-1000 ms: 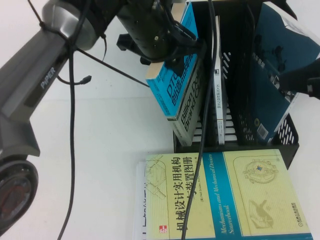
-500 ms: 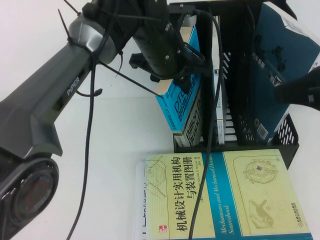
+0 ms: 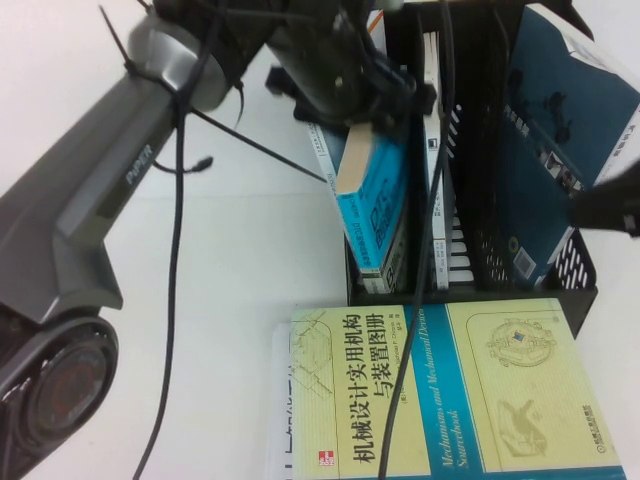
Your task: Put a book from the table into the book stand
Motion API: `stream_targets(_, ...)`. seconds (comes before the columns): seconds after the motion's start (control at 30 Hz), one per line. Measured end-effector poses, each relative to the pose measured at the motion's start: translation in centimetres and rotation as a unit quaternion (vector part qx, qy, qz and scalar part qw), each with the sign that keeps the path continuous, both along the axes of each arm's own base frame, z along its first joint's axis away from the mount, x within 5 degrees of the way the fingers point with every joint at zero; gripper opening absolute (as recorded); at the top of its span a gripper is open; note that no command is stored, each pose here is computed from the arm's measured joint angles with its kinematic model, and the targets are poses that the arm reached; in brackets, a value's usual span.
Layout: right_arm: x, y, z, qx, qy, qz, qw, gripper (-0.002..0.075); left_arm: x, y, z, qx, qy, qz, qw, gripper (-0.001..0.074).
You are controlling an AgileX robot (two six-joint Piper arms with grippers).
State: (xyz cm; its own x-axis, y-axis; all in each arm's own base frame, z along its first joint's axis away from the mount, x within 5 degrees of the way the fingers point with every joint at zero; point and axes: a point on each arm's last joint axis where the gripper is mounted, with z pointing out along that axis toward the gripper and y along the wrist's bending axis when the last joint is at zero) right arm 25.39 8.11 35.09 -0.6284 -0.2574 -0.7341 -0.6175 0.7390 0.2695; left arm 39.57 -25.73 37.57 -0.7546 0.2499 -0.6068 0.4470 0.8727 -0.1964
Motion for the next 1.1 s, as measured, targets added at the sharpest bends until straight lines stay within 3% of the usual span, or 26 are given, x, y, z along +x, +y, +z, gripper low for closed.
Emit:
stream_targets(0.13,-0.8,-1.7,-0.1,-0.083,0.017,-0.063,0.994,0.0008,-0.4,0.9,2.4,0.001,-0.049,0.001,0.999,0.0364)
stream_targets(0.23,-1.7,-3.3,0.6,-0.140,0.009,-0.126,0.982,0.0008,-1.2,2.7,5.2,0.017,-0.096,0.020,0.995,0.0248)
stream_targets(0.37,-3.5,-4.2,2.2,-0.145,-0.018,-0.171,0.974,0.0008,-3.2,5.8,9.2,0.063,-0.161,0.059,0.983,0.0080)
stream_targets(0.43,-4.6,-4.3,3.2,-0.134,-0.037,-0.178,0.974,0.0008,-4.5,7.2,11.0,0.079,-0.183,0.076,0.977,0.0036)
stream_targets(0.6,-7.5,-3.7,3.2,-0.069,-0.051,-0.168,0.982,0.0008,-9.0,10.4,16.0,0.065,-0.237,0.102,0.964,0.0005)
stream_targets(0.83,-9.9,-3.1,-2.7,-0.045,-0.025,-0.136,0.989,0.0008,-15.5,14.4,20.7,0.022,-0.292,0.123,0.948,0.0001)
stream_targets(0.97,-11.0,-2.5,-6.1,-0.021,-0.039,-0.098,0.994,0.0008,-18.7,16.3,20.6,0.021,-0.281,0.129,0.951,0.0001)
stream_targets(1.1,-11.6,-1.3,-7.3,0.018,-0.061,-0.023,0.998,0.0008,-21.4,17.9,18.4,0.028,-0.241,0.138,0.960,0.0001)
